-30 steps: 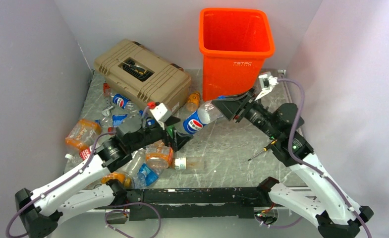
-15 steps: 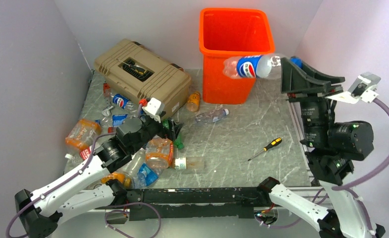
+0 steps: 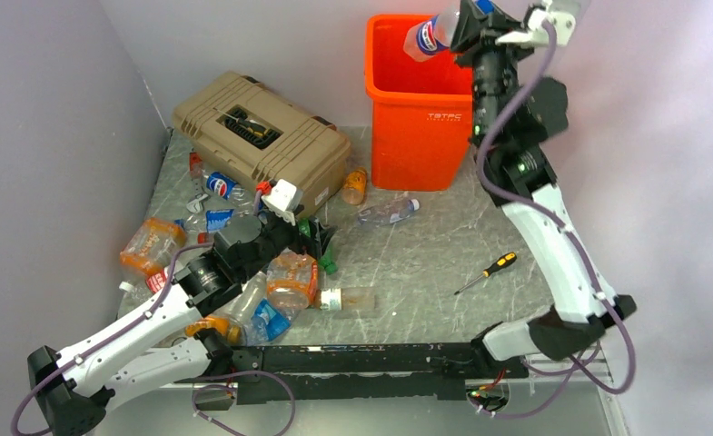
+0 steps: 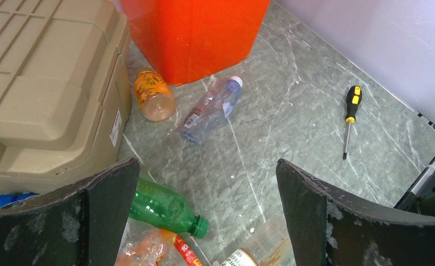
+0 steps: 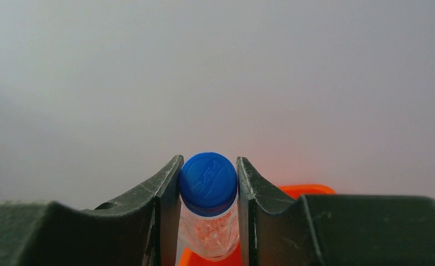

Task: Put the plastic bottles in the bin
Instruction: Place the plastic bottle in the trash bin.

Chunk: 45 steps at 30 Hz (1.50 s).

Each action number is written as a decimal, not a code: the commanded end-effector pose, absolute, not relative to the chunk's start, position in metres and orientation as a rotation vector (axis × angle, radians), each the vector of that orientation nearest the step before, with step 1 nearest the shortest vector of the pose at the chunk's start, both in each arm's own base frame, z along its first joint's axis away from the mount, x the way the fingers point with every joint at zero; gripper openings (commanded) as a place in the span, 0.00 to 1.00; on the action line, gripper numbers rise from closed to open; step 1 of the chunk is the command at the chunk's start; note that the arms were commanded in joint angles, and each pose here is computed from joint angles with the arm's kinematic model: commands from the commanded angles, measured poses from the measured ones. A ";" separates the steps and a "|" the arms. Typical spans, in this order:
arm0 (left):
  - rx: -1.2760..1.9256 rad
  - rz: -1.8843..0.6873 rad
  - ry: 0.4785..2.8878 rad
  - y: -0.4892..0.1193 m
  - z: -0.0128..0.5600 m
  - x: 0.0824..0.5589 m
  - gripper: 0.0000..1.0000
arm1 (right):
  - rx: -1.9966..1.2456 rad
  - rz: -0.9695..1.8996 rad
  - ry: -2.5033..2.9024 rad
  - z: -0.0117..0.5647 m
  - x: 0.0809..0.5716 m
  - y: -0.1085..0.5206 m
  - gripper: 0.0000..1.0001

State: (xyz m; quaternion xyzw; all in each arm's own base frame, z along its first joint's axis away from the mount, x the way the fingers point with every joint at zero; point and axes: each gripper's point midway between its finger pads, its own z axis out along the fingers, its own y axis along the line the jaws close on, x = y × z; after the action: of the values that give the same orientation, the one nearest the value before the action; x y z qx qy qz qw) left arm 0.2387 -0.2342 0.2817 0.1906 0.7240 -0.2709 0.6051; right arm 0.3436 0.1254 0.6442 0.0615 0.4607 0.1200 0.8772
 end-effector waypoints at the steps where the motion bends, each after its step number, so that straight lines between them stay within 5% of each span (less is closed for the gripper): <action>1: 0.415 -0.662 1.621 -0.235 0.308 0.238 0.99 | 0.211 0.239 0.982 0.660 0.378 0.097 0.00; 17: 0.408 -0.651 1.603 -0.230 0.316 0.236 1.00 | 0.345 0.311 1.295 0.540 0.521 0.086 0.00; 34: 0.449 -0.677 1.628 -0.240 0.309 0.235 0.99 | 0.304 0.318 1.524 0.436 0.546 0.110 0.00; 35: 0.452 -0.678 1.631 -0.240 0.309 0.235 0.99 | 0.296 0.332 1.523 0.436 0.545 0.112 0.05; 39: 0.461 -0.675 1.645 -0.242 0.306 0.236 0.99 | 0.265 0.353 1.553 0.434 0.543 0.122 0.65; 42: 0.461 -0.669 1.649 -0.242 0.305 0.237 0.99 | 0.259 0.366 1.524 0.454 0.536 0.123 0.84; 45: 0.456 -0.658 1.650 -0.241 0.304 0.238 1.00 | 0.246 0.398 1.462 0.492 0.518 0.123 0.91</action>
State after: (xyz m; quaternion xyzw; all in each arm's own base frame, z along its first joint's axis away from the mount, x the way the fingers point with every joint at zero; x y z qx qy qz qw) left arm 0.2370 -0.2393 0.2808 0.2037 0.7309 -0.2734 0.5913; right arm 0.5499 0.1222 0.4088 0.1204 0.7175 0.1446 0.6706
